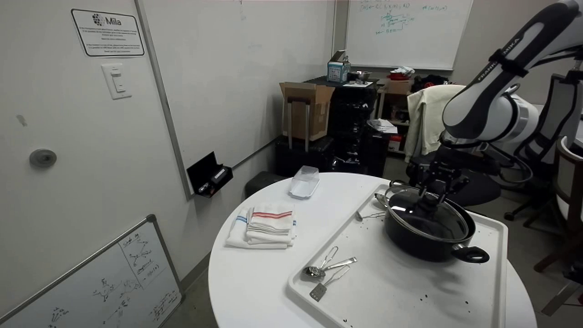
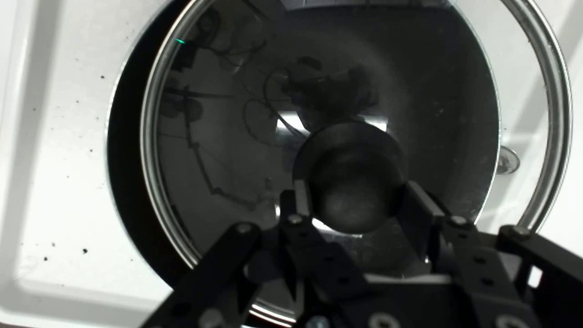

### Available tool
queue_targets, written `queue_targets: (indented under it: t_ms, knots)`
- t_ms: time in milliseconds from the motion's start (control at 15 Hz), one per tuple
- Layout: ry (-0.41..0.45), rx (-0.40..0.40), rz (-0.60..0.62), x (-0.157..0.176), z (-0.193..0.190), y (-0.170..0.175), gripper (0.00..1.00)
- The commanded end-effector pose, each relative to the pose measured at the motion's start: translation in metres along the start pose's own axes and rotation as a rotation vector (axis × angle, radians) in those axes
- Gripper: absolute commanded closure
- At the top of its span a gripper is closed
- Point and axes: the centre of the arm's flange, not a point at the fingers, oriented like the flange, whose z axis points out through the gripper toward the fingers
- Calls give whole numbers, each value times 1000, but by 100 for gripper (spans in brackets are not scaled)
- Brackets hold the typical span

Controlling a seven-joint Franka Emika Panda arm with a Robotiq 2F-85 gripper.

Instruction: Remove the lid from the pot

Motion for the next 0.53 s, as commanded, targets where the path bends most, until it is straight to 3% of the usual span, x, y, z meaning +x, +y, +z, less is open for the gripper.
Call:
queue_targets:
  t_ms: [0,467]
  knots:
    - [34,18,-30,-8,-21,-7,76]
    - [69,30,-142,-28,-59,-27,76]
